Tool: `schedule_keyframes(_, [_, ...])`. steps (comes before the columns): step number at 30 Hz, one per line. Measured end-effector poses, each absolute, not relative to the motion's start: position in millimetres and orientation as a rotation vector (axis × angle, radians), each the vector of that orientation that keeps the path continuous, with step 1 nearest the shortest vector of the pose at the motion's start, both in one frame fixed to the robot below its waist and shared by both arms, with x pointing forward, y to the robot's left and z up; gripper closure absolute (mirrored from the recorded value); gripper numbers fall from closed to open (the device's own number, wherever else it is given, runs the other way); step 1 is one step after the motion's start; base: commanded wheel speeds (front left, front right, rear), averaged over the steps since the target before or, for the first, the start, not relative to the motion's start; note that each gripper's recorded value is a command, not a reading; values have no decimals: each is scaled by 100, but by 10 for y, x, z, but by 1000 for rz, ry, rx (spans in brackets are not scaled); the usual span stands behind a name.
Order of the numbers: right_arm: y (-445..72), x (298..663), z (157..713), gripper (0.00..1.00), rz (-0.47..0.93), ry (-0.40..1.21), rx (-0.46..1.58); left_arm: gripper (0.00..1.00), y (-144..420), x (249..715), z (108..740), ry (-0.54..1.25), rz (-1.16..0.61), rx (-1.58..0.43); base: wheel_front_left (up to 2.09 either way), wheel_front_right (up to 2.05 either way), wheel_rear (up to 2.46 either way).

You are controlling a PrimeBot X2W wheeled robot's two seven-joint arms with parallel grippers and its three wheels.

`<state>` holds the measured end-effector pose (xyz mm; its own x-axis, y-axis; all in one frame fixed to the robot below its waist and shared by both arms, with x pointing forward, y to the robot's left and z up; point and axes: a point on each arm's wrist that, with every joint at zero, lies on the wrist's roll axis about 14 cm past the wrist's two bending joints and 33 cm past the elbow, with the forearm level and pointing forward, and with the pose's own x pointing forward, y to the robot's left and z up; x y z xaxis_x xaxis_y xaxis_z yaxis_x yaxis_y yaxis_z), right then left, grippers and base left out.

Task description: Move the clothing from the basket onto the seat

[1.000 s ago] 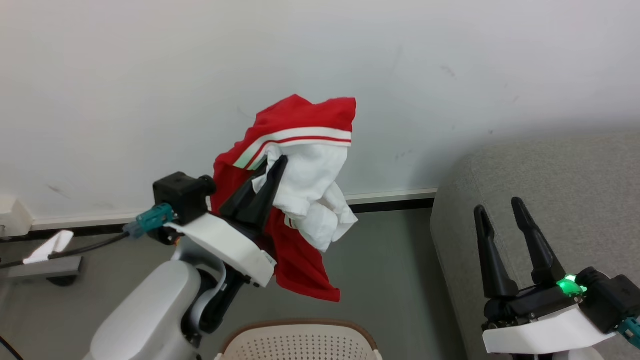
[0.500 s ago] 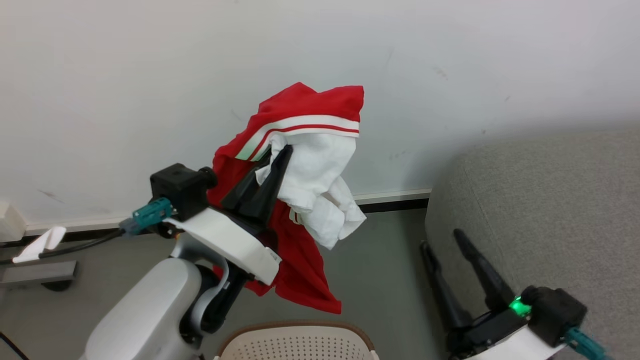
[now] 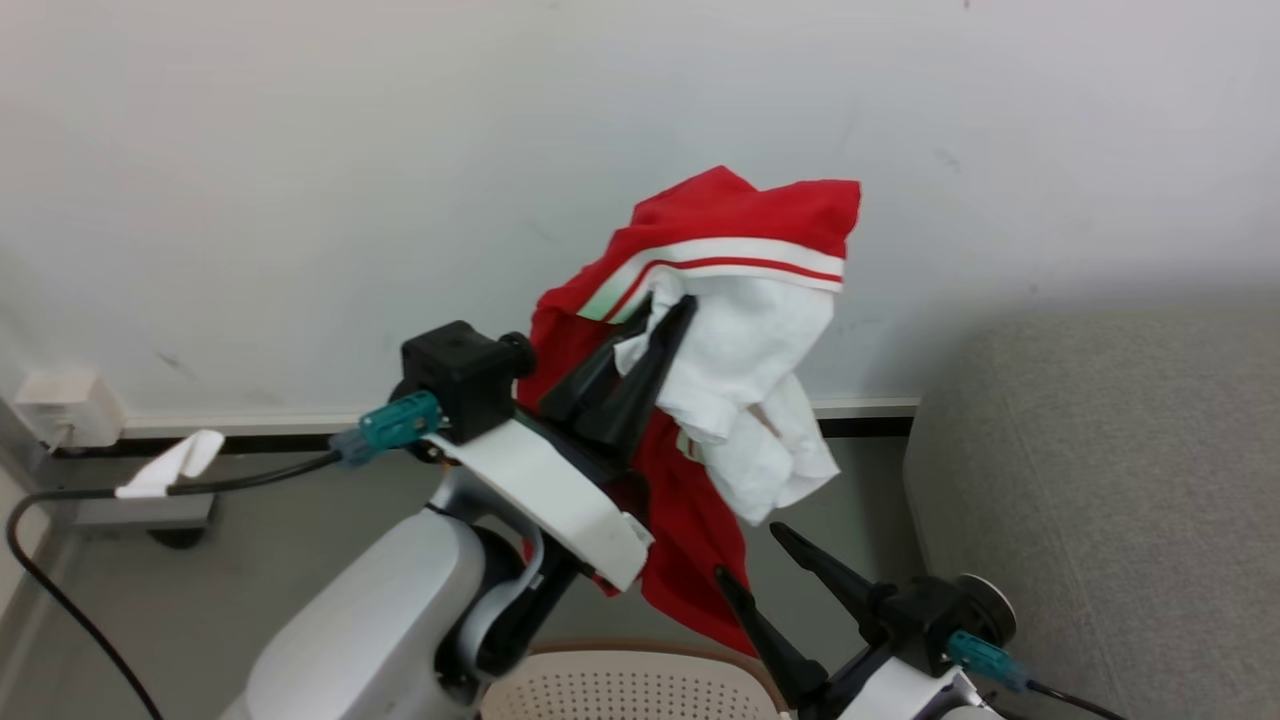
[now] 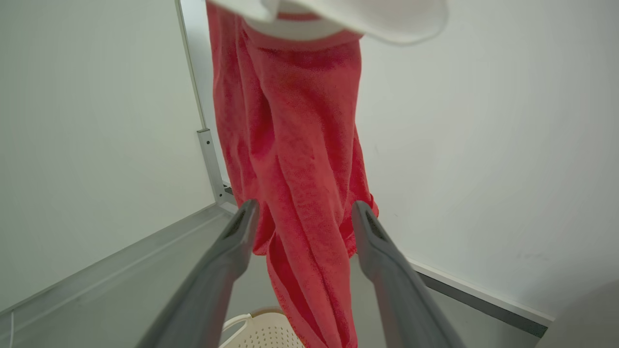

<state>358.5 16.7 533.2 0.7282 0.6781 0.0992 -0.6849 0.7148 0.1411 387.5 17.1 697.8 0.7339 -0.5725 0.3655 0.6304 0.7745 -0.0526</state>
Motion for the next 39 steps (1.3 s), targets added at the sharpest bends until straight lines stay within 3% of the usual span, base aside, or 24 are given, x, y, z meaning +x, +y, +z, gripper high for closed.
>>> schedule_keyframes(17, [698, 3738, 5147, 0, 857, 38, 68, 100, 125, 3557, 6942, -324, -691, -196, 0, 0, 0])
schedule_keyframes(18, [712, 3738, 5148, 21, 860, 39, 66, 100, 147, 3552, 6946, -325, -684, -195, 0, 0, 0])
schedule_keyframes(19, [720, 3740, 5148, 64, 861, 39, 66, 100, 172, 3553, 6949, -327, -675, -194, 0, 0, 0])
schedule_keyframes(20, [729, 3741, 5152, 93, 863, 38, 65, 100, 191, 3551, 6951, -328, -670, -194, 0, 0, 0])
schedule_keyframes(21, [732, 3745, 5162, 100, 862, 36, 67, 100, 207, 3551, 6951, -328, -665, -193, 0, 0, 0])
schedule_keyframes(39, [328, 3948, 5614, 100, 719, -117, 185, 100, 463, 3654, 6670, -264, -578, -224, 0, 0, 0])
